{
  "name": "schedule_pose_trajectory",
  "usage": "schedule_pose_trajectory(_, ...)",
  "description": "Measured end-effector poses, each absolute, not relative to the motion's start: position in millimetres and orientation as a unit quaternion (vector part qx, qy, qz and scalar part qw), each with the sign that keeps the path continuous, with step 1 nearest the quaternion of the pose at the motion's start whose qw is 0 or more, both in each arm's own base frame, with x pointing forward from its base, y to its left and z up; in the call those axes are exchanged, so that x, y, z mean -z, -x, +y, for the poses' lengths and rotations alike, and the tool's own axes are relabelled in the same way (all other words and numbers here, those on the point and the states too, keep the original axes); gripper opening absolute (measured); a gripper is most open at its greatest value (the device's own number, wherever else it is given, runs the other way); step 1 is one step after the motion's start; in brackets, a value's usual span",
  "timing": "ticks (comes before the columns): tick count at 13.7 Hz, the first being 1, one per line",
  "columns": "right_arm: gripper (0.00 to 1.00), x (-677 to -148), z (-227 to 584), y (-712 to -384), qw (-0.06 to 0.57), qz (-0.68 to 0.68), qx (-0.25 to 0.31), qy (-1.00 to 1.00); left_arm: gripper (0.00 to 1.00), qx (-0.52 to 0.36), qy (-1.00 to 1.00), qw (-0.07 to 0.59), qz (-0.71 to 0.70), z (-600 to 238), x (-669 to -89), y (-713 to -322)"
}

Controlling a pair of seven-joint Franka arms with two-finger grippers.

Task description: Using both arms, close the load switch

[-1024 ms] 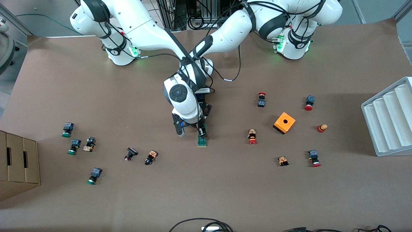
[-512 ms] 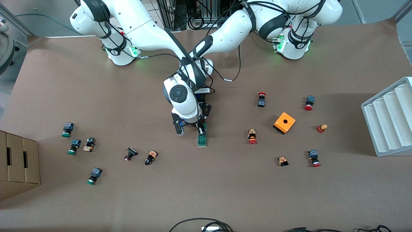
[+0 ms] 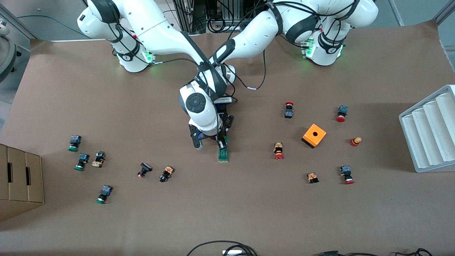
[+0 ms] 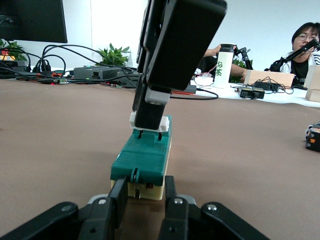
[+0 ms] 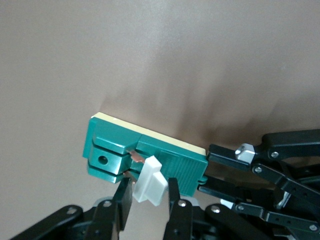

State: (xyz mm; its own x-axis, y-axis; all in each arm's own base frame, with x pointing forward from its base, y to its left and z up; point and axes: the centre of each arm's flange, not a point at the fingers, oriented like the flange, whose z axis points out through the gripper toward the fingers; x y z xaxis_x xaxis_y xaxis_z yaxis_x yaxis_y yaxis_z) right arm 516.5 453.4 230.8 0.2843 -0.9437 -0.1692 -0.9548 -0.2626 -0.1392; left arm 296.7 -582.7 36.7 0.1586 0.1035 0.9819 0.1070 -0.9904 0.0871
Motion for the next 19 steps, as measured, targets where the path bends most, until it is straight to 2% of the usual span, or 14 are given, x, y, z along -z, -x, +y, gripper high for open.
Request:
schedule_pose_trajectory(5, 0.30, -235.9, 450.0, -520.4, 0.110, 0.603, -0.029, 0.790, 0.37, 0.645, 0.761, 0.001, -0.069, -582.7, -36.7, -296.9)
schedule_pose_trajectory(10, 0.30, -244.4, 434.5, -546.1, 0.126, 0.616, -0.021, 0.778, 0.38, 0.645, 0.761, 0.001, -0.069, -582.7, -36.7, -296.9)
schedule_pose_trajectory(19, 0.30, -239.5, 434.4, -568.4, 0.135, 0.619, -0.012, 0.774, 0.39, 0.645, 0.761, 0.001, -0.069, -582.7, -36.6, -296.8)
